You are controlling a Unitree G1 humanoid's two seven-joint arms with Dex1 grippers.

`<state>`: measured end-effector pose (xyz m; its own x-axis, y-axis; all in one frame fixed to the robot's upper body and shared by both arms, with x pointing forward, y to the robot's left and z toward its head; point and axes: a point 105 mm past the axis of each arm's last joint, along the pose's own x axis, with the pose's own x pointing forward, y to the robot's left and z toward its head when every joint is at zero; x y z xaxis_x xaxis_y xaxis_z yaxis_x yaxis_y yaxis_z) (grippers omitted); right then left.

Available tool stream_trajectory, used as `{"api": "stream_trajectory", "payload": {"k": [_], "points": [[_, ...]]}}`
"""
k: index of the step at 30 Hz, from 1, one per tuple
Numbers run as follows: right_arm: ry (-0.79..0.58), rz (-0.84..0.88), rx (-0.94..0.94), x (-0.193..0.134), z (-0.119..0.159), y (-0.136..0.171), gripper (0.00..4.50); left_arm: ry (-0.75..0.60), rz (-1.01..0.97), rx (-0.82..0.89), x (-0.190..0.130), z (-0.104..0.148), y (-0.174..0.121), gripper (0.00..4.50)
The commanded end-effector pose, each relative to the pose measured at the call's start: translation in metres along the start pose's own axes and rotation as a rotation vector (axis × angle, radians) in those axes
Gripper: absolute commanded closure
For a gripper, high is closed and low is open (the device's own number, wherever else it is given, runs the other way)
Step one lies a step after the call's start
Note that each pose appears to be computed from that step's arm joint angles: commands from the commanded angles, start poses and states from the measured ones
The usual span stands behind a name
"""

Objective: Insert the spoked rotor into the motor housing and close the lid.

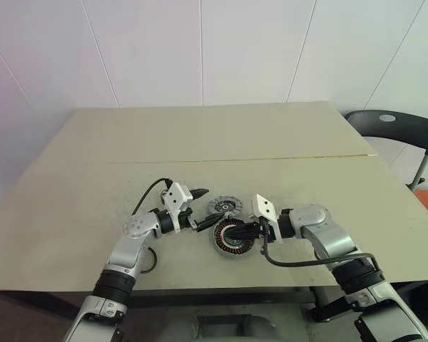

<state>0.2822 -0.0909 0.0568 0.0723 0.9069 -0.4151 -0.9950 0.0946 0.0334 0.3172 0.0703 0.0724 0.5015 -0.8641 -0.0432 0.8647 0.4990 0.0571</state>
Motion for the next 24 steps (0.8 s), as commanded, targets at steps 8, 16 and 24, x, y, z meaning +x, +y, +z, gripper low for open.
{"api": "stream_trajectory", "payload": {"k": [8, 16, 24], "points": [[0.210, -0.041, -0.027, -0.009, -0.032, -0.006, 4.45, -0.020, -0.004, 0.040, 0.004, 0.010, 0.002, 0.00], [0.095, -0.044, 0.077, -0.009, -0.028, -0.007, 4.45, -0.014, -0.005, 0.043, 0.005, 0.008, 0.001, 0.00], [-0.195, 0.042, 0.283, -0.016, 0.013, -0.002, 4.45, -0.012, -0.012, 0.042, 0.007, 0.007, -0.001, 0.00]]}}
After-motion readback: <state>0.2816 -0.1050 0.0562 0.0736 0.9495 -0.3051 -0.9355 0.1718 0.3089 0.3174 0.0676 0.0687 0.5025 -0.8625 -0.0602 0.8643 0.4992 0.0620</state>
